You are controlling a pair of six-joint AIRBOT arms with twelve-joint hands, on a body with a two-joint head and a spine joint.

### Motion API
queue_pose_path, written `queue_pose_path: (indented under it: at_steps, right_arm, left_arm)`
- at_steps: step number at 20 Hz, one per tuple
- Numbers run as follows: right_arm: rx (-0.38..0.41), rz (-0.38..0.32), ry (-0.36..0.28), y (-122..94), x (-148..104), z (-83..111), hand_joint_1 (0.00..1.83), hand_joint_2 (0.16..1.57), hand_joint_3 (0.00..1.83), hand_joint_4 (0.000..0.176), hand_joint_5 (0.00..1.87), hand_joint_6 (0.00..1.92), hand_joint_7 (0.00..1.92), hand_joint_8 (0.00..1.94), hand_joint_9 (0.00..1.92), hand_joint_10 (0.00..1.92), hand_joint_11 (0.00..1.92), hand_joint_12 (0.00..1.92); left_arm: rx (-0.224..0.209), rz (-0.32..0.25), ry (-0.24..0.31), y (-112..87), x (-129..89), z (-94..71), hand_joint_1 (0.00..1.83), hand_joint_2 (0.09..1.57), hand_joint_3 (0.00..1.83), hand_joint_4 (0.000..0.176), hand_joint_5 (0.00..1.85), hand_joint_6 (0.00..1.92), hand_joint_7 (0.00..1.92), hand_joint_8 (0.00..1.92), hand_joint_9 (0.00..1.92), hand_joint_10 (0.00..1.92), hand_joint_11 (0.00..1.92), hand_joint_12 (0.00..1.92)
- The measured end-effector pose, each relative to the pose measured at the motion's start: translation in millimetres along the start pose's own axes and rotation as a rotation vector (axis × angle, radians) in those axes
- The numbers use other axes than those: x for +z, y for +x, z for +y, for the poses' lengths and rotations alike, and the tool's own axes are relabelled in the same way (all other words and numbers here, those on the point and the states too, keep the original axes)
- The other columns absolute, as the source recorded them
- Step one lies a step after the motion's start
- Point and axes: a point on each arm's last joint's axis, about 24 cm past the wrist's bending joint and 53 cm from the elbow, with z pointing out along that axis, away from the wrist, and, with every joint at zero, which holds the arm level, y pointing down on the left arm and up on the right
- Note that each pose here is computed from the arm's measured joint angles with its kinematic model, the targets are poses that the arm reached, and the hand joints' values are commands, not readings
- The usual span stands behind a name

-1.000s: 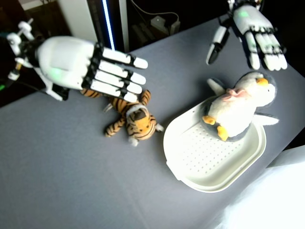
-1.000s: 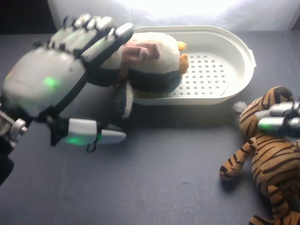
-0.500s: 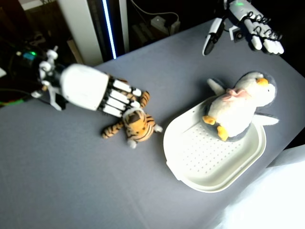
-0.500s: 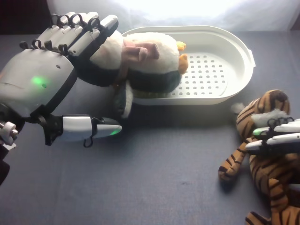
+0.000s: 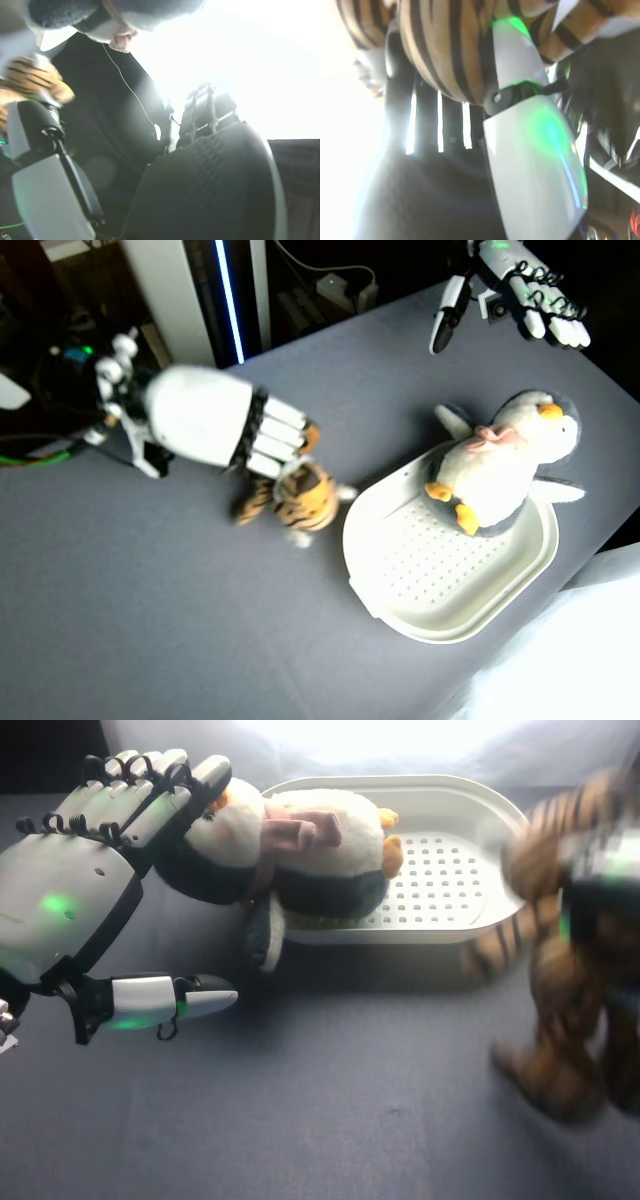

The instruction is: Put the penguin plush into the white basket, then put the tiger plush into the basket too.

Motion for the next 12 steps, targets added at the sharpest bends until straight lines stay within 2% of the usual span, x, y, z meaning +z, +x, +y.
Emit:
queue_pose_path:
  at_steps: [2,3,4,5,6,7,8,9,10,11,12]
  right_arm:
    - [-0.052,-0.097,-0.069,-23,16,15.2,1.26,1.35,0.00,0.000,0.51,1.82,0.56,1.70,0.58,1.77,0.65,1.87]
    - [-0.061,-0.139,-0.083,-30,28,14.8,1.25,1.36,0.00,0.000,0.55,1.76,0.54,1.74,0.59,1.85,0.68,1.91]
    - [-0.063,-0.163,-0.082,-35,45,7.3,1.27,1.34,0.00,0.000,0.56,1.77,0.57,1.69,0.59,1.85,0.64,1.92]
    - [-0.058,-0.174,-0.066,-37,56,0.4,1.17,1.33,0.00,0.000,0.70,1.47,0.51,1.78,0.52,1.91,0.61,1.92]
    - [-0.055,-0.172,-0.035,-38,74,-12.1,1.15,1.33,0.00,0.000,0.72,1.41,0.49,1.81,0.55,1.92,0.67,1.92]
    - [-0.053,-0.159,-0.002,-35,85,-23.3,1.28,1.32,0.01,0.000,0.71,1.37,0.48,1.78,0.54,1.82,0.66,1.92]
    - [-0.051,-0.127,0.054,-28,100,-42.2,1.31,1.32,0.01,0.000,0.71,1.36,0.48,1.77,0.55,1.80,0.65,1.92]
    - [-0.047,-0.107,0.086,-23,103,-52.2,1.31,1.32,0.01,0.000,0.71,1.36,0.48,1.77,0.55,1.80,0.65,1.92]
    - [-0.042,-0.085,0.125,-17,104,-64.3,0.65,1.24,0.00,0.006,0.35,0.52,0.27,0.63,0.24,0.69,0.13,1.21]
    - [-0.038,-0.076,0.148,-15,104,-70.2,0.48,1.24,0.00,0.041,0.34,0.17,0.30,0.20,0.25,0.25,0.03,0.94]
    - [-0.015,-0.079,0.181,-19,102,-79.9,0.22,1.14,0.00,0.150,0.07,0.01,0.07,0.01,0.06,0.02,0.00,0.24]
  left_arm:
    - [-0.004,-0.005,-0.010,-1.2,0,2.5,0.88,0.75,0.00,0.124,0.00,0.00,0.00,0.00,0.00,0.00,0.00,0.00]
    - [-0.004,-0.006,-0.011,-1.3,0,2.5,0.91,0.74,0.00,0.128,0.00,0.00,0.00,0.00,0.00,0.00,0.00,0.00]
    - [-0.002,-0.003,-0.006,-0.6,0,1.6,0.94,0.73,0.00,0.138,0.00,0.00,0.00,0.00,0.00,0.00,0.00,0.00]
    - [-0.002,0.000,-0.003,0.1,0,1.0,0.97,0.73,0.00,0.153,0.00,0.00,0.00,0.00,0.00,0.00,0.00,0.00]
    - [-0.005,0.003,-0.001,0.9,-1,0.7,0.97,0.73,0.00,0.151,0.00,0.00,0.00,0.00,0.00,0.00,0.00,0.00]
    - [-0.005,0.006,-0.006,1.5,-1,2.2,0.98,0.72,0.00,0.146,0.00,0.00,0.00,0.00,0.00,0.00,0.00,0.00]
    - [-0.008,0.002,-0.011,0.4,-1,3.5,0.98,0.72,0.00,0.144,0.00,0.00,0.00,0.00,0.00,0.00,0.00,0.00]
    - [-0.008,0.001,-0.011,-0.3,-1,3.5,0.98,0.72,0.00,0.144,0.00,0.00,0.00,0.00,0.00,0.00,0.00,0.00]
    - [-0.008,-0.001,-0.009,-1.0,-1,3.1,0.94,0.71,0.00,0.139,0.00,0.00,0.00,0.00,0.00,0.00,0.00,0.00]
    - [-0.008,-0.004,-0.010,-1.5,-1,3.1,0.93,0.71,0.00,0.138,0.00,0.00,0.00,0.00,0.00,0.00,0.00,0.00]
    - [-0.011,-0.009,-0.009,-2.8,-1,3.0,0.94,0.70,0.00,0.126,0.00,0.00,0.00,0.00,0.00,0.00,0.00,0.00]
